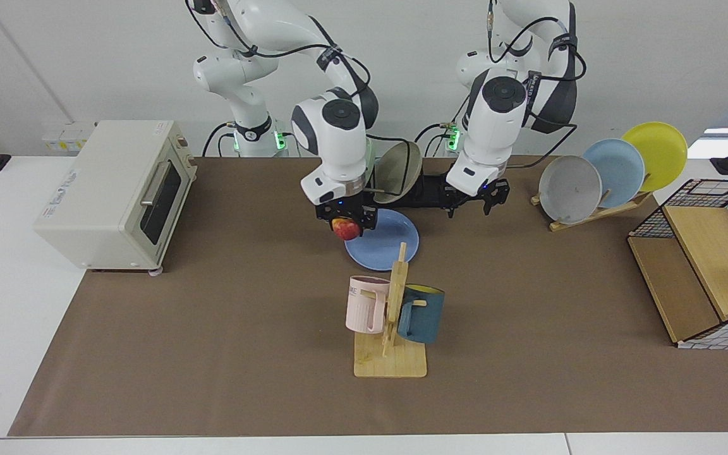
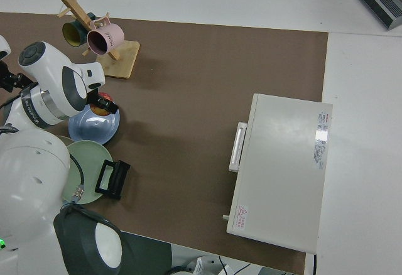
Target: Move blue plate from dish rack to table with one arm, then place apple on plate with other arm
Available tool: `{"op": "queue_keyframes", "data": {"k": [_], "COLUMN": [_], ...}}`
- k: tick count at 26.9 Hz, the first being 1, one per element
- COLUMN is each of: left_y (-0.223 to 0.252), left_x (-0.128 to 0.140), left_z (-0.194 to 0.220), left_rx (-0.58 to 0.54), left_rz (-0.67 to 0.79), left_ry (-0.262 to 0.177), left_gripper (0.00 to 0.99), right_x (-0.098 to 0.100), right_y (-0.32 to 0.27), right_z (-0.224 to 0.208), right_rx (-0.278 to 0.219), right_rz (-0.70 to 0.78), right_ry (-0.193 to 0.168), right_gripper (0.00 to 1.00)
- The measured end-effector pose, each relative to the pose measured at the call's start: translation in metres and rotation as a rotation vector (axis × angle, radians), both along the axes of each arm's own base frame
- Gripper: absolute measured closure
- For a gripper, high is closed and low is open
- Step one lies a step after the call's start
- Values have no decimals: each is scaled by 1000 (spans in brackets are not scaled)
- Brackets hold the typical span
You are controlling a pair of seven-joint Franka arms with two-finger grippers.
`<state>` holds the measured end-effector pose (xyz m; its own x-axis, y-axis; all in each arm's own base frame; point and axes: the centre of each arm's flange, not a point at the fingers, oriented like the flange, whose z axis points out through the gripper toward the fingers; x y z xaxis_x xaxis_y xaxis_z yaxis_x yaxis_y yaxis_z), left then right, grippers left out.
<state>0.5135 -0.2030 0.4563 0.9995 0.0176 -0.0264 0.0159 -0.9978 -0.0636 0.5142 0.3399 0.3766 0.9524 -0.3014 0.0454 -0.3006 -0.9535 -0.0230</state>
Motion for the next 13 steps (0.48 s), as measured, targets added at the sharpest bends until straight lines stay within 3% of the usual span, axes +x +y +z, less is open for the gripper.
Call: {"op": "queue_keyframes", "data": {"k": [5, 13], "left_y": [16, 69], "left_x": [2, 20], "left_z": [12, 46], "left_rx": [11, 16], "left_rz": [19, 34], "left_ry": [4, 24], "left_gripper": [66, 4], "right_x": [-15, -14], "right_y": [37, 45], "right_z": [-33, -66], "right_rx": [4, -1], "right_rz": [-47, -87], "right_ry": [4, 14], "right_gripper": [260, 260]}}
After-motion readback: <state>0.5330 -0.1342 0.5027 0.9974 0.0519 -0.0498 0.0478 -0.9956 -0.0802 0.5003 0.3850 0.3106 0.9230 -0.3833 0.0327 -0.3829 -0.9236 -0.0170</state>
